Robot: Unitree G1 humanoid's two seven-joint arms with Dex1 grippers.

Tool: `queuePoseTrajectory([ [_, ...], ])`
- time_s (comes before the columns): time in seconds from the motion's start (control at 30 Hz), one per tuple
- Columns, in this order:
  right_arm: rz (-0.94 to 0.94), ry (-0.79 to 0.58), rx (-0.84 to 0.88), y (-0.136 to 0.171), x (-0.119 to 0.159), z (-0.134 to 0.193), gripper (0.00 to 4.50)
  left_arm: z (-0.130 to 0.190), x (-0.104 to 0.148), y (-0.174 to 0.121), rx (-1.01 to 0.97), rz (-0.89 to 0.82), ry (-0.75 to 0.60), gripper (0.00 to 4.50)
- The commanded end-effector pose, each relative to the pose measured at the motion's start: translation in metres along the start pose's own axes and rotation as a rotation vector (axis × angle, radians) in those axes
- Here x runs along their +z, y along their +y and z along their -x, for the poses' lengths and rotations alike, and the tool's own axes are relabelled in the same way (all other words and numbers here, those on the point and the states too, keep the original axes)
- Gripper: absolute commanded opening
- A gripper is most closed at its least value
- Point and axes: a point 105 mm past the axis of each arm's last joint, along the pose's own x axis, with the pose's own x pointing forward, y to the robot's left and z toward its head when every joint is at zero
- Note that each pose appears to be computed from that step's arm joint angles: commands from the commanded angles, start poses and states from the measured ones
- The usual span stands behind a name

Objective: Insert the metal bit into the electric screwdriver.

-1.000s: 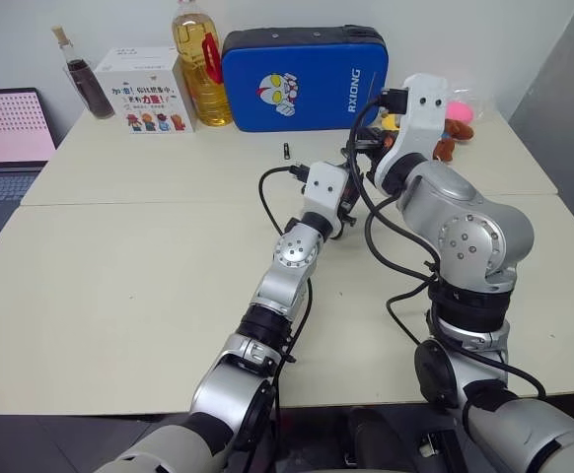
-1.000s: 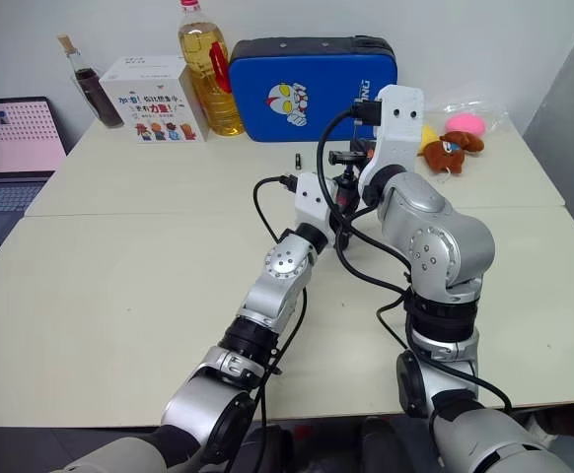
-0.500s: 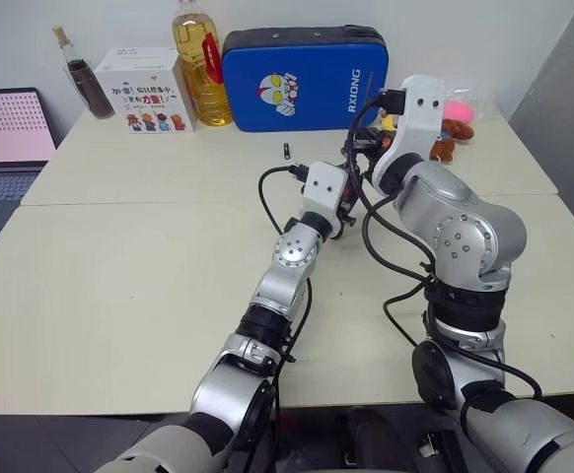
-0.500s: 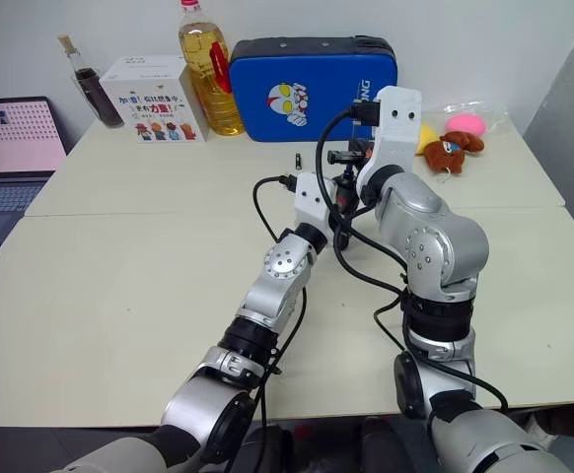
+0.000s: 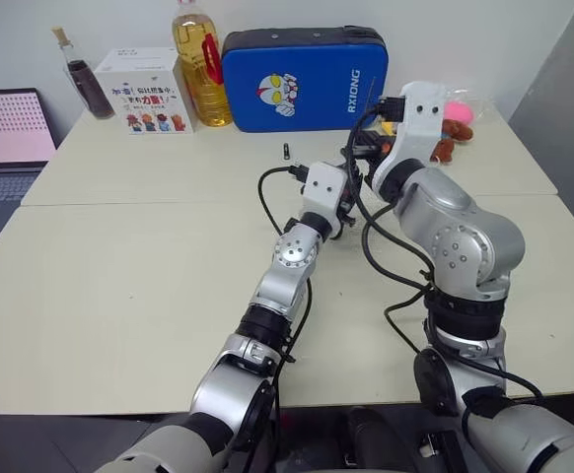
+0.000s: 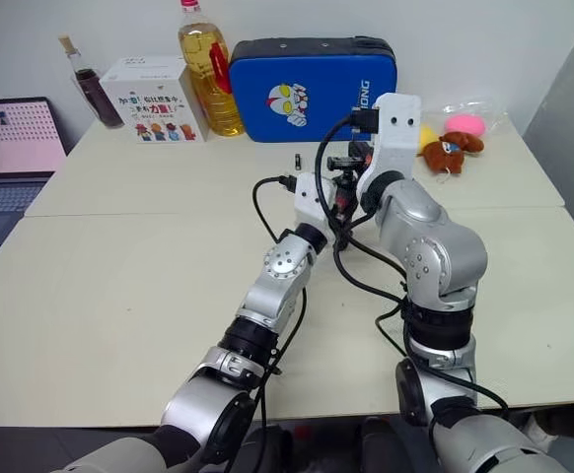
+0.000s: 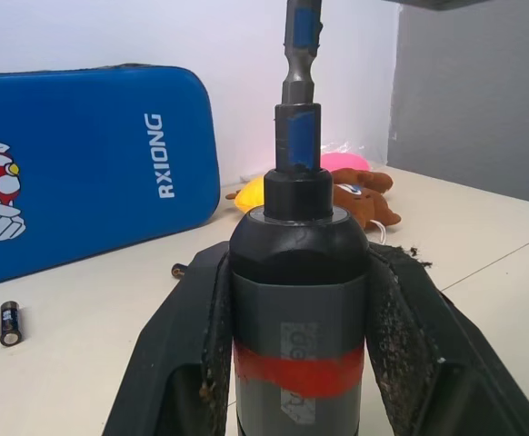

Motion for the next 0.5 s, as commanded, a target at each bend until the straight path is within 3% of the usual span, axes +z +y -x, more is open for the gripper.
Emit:
queuePoseTrajectory([
  [0.03, 0.011, 0.033, 0.025, 0.0076, -0.0109, 0.003, 0.03, -0.0028, 0.0059, -0.0054, -0.006, 0.005, -0.02, 1.68],
  [0.5, 0.06, 0.064, 0.064, 0.0082, -0.0127, -0.0044, 0.03, -0.0009, 0.0043, -0.0106, -0.038, -0.04, -0.017, 1.68],
])
